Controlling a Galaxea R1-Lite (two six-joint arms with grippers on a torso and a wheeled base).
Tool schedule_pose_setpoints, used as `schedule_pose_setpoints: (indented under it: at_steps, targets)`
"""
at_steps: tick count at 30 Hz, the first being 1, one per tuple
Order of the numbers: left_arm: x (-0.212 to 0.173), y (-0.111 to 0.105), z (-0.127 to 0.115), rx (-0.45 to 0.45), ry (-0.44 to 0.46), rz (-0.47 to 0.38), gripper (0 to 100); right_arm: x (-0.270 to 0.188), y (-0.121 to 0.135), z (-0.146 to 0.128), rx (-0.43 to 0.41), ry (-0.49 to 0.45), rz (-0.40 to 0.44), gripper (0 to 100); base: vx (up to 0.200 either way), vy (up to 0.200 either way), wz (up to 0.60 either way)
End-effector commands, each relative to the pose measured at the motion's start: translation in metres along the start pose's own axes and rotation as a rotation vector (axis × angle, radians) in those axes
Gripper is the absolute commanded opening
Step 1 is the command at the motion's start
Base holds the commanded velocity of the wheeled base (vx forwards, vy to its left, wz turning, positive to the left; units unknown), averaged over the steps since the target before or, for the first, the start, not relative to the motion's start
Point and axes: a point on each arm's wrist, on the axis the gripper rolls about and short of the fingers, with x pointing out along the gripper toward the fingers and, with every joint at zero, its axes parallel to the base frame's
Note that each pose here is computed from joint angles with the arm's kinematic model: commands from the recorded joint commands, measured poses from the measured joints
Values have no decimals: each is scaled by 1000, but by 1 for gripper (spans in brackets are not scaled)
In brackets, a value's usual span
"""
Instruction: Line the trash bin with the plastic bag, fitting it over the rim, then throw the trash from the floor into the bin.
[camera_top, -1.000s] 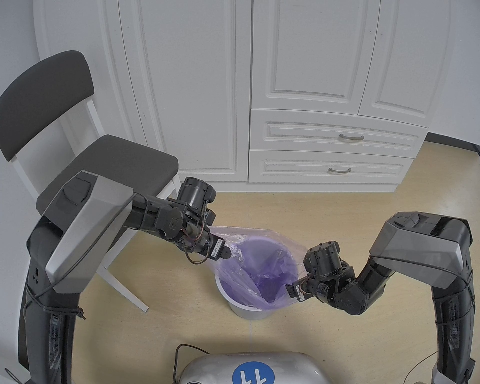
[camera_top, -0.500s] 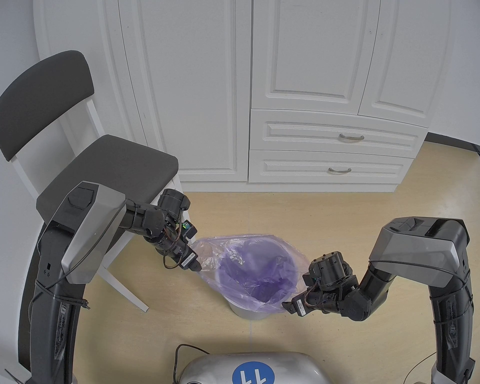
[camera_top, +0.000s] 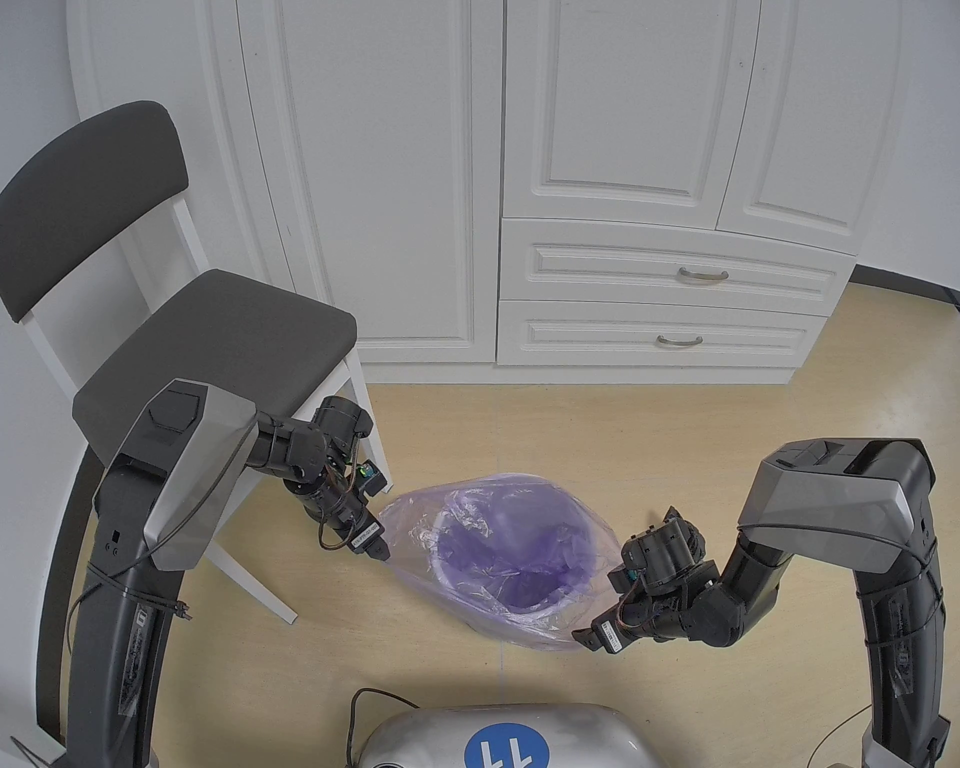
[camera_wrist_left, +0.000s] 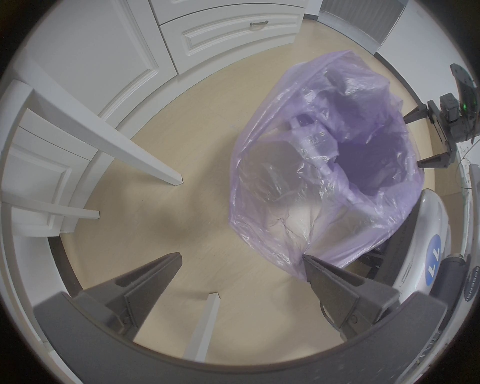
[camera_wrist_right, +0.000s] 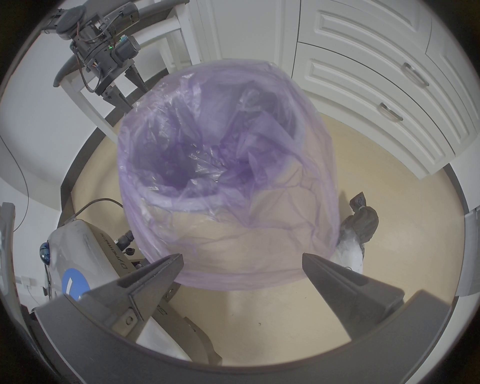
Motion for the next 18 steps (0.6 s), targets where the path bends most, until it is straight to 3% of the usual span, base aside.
schedule_pose_setpoints:
  at_steps: [1, 6, 12, 15, 18]
  targets:
    - [31, 2, 2, -2, 0, 15, 100, 8, -11, 1, 21, 47, -32, 100, 0, 0, 0]
    - [50, 0, -5, 7, 43, 55, 100, 10, -18, 5, 33, 54, -85, 100, 0, 0, 0]
    - [60, 4, -8, -2, 26, 82, 100, 12, -26, 8, 44, 63, -128, 100, 0, 0, 0]
    - [69, 10, -2, -48, -91, 152, 100, 15, -31, 11, 54, 58, -166, 100, 0, 0, 0]
    - [74, 9, 4, -97, -152, 181, 100, 16, -34, 14, 59, 50, -198, 100, 0, 0, 0]
